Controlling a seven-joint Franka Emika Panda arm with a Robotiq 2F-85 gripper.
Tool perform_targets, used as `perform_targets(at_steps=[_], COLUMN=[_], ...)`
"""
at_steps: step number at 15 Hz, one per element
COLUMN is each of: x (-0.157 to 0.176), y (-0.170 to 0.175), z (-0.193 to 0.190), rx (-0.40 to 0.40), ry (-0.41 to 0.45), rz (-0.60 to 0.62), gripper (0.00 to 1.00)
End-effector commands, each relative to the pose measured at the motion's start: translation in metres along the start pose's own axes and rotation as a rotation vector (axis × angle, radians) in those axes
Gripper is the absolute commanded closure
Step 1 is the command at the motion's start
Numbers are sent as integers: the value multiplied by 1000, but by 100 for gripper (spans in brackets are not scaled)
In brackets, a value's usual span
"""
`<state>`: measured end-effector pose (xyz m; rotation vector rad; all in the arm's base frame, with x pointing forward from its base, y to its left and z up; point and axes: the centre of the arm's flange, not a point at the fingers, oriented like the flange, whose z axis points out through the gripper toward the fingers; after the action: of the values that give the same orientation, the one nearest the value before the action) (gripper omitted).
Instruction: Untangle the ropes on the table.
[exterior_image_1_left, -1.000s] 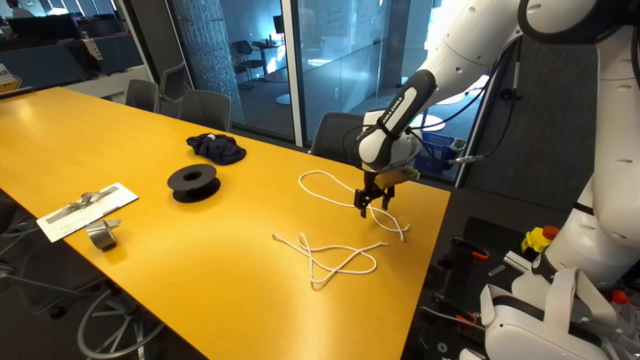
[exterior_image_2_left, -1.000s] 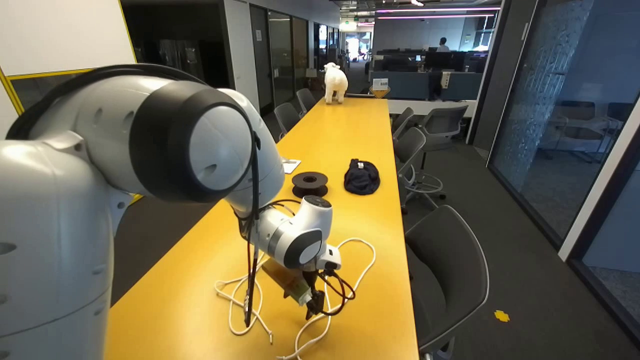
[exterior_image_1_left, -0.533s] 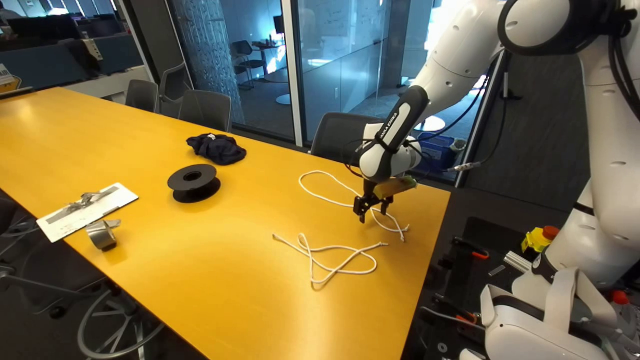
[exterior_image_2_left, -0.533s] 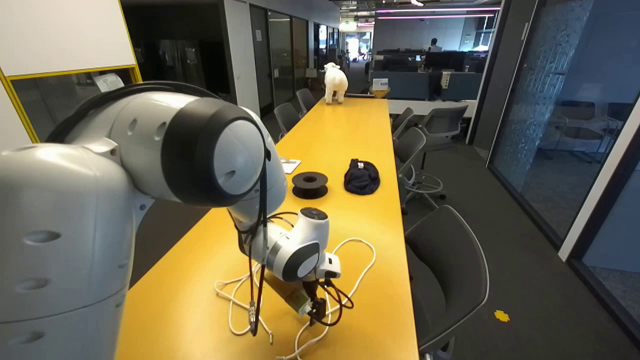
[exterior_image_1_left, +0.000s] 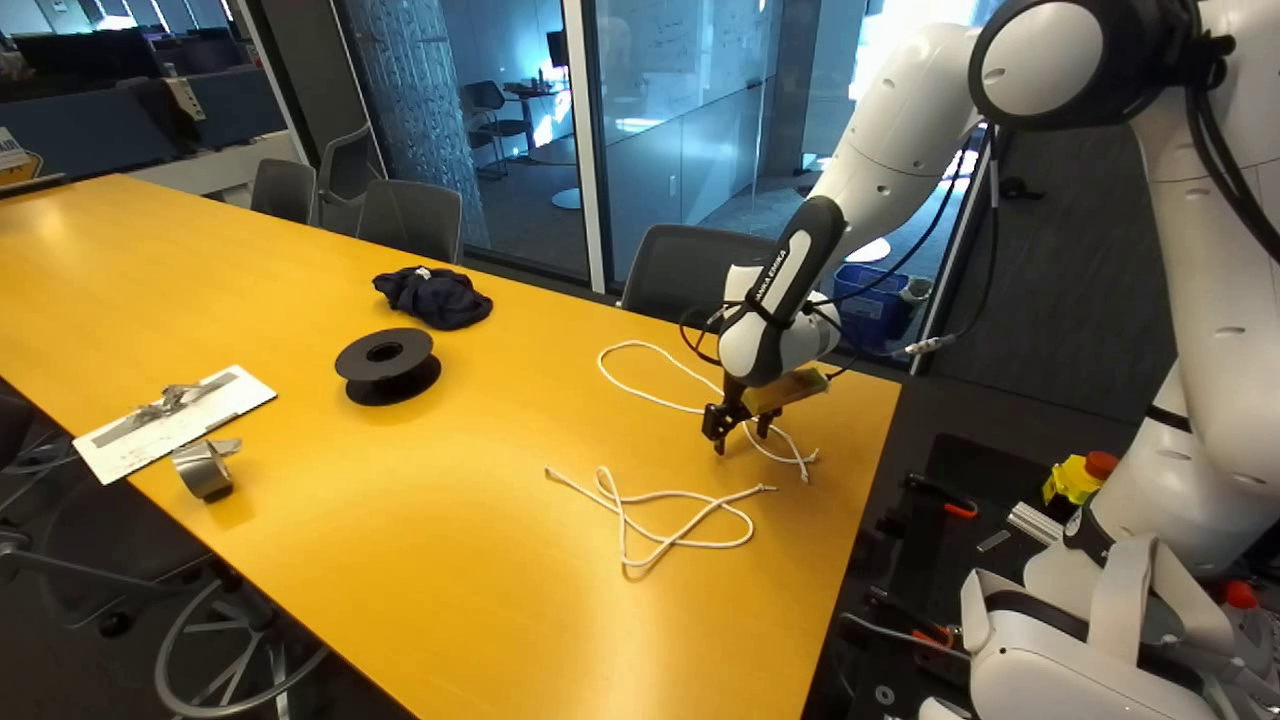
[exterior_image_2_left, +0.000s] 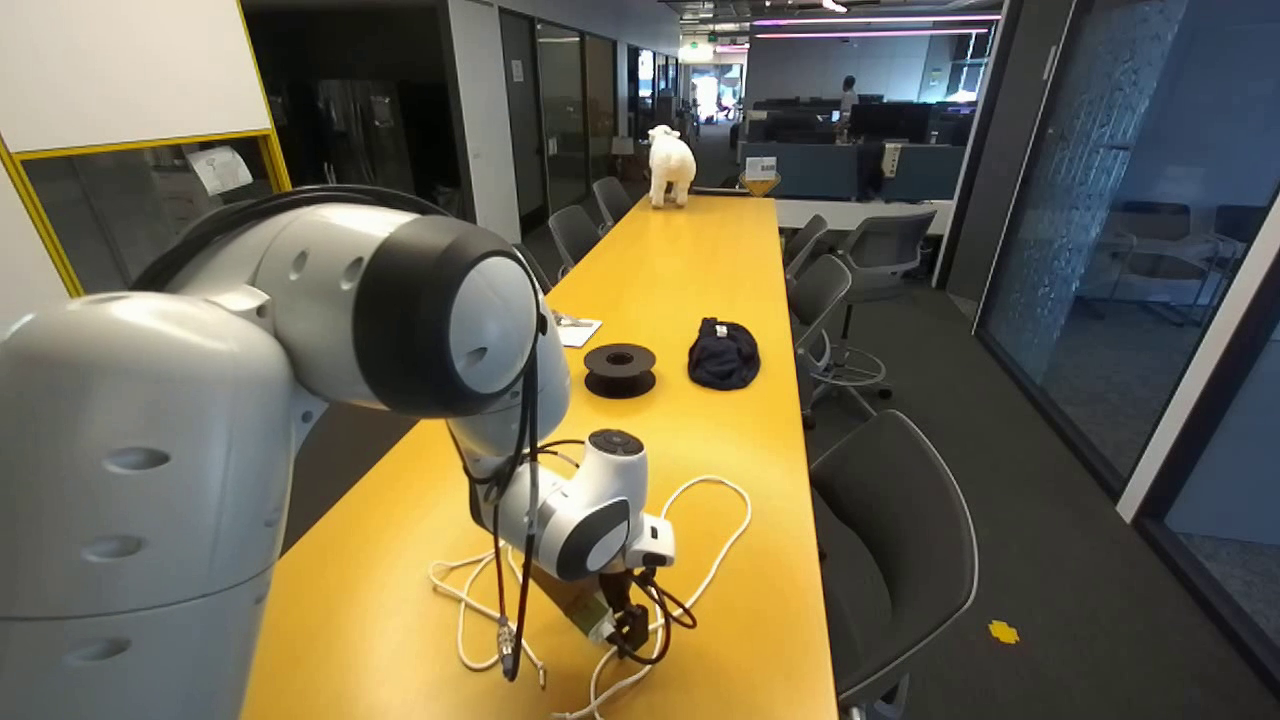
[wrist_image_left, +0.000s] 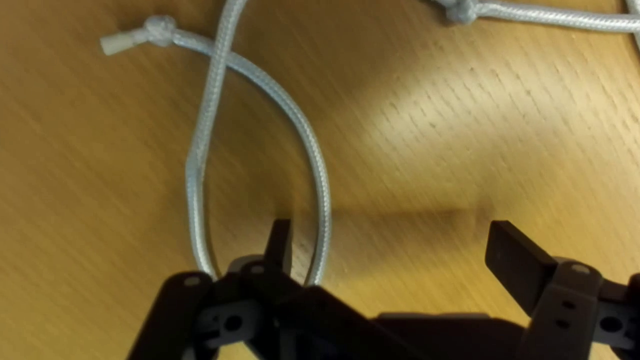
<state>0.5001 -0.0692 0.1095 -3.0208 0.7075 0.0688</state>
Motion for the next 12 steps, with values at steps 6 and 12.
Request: perform_targets(at_steps=[6, 12], x=[-1, 0], y=[-5, -4], z=[-2, -2], rx=[-14, -16], ry=[49, 62], rz=[17, 24], gripper=[0, 58])
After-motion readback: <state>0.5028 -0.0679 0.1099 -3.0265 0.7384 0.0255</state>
